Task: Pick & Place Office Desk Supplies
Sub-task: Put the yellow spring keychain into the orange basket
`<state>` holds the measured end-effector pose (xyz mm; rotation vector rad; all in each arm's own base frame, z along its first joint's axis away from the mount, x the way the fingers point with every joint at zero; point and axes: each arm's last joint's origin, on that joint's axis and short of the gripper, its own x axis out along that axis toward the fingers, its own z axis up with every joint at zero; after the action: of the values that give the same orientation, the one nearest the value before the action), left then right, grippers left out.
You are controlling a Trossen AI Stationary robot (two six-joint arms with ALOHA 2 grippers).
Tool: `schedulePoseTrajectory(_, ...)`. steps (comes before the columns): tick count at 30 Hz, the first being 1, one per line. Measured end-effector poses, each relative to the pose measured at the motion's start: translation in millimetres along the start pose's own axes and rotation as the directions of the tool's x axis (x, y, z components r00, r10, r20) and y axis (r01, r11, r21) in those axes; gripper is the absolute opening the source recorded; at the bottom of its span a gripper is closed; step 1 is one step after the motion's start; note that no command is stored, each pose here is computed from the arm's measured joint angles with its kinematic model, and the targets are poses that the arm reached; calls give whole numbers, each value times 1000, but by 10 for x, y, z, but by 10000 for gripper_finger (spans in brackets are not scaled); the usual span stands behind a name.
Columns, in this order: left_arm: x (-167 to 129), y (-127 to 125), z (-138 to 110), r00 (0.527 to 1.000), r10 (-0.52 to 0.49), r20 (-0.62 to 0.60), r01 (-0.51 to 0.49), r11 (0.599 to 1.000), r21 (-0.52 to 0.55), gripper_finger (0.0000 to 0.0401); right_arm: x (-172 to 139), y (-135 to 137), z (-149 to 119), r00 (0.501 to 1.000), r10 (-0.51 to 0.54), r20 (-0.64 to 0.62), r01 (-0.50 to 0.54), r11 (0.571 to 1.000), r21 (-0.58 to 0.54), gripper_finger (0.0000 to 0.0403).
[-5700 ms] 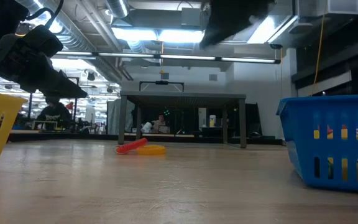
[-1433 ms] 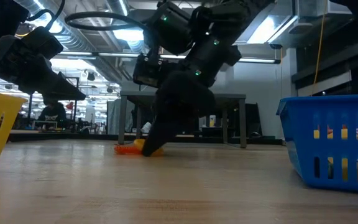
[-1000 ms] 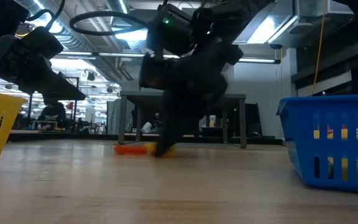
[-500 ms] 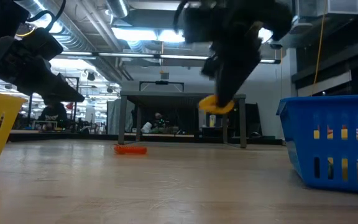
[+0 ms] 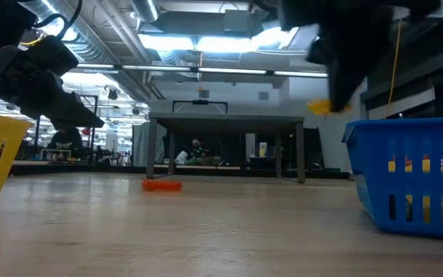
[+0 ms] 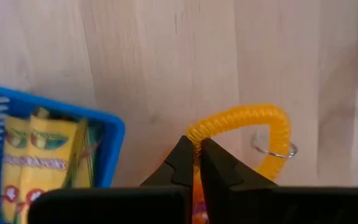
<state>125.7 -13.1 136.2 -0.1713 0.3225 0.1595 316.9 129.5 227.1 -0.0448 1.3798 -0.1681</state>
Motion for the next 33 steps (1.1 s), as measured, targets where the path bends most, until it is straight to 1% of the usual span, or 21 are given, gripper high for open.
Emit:
schedulePoseTrajectory(4,0,0,0,1000,-1,0,1,1000,-13,161,113,17,-210,997,-26,-66,30,998,62,11)
schedulePoseTrajectory(7,0,-1,0,1000,-2,0,2,1000,-14,161,201,-13,-416,993,-40,-114,54,991,124,11)
schedulePoseTrajectory(9,0,-1,0,1000,-2,0,2,1000,-14,161,215,-38,-534,993,-28,-116,47,984,170,11)
schedulePoseTrajectory(11,0,-1,0,1000,-2,0,2,1000,-14,161,204,-64,-642,995,-10,-96,29,979,200,11)
schedulePoseTrajectory(16,0,1,1,1000,5,2,-5,1000,-13,161,227,-122,-802,998,56,42,-65,966,251,13)
schedulePoseTrajectory(19,0,1,1,1000,5,2,-5,1000,-14,161,278,-173,-906,997,60,48,-71,954,293,13)
schedulePoseTrajectory(21,0,1,1,1000,5,2,-5,1000,-14,161,315,-190,-941,998,41,49,-54,944,327,18)
schedulePoseTrajectory(25,0,2,1,1000,6,2,-6,1000,-8,161,338,-209,-958,998,1,59,-22,929,369,51)
schedulePoseTrajectory(28,0,1,1,1000,6,2,-6,1000,-8,161,337,-212,-952,997,-15,72,-14,922,387,93)
schedulePoseTrajectory(33,0,2,1,1000,7,3,-7,1000,-8,161,337,-214,-951,997,-20,75,-10,921,388,168)
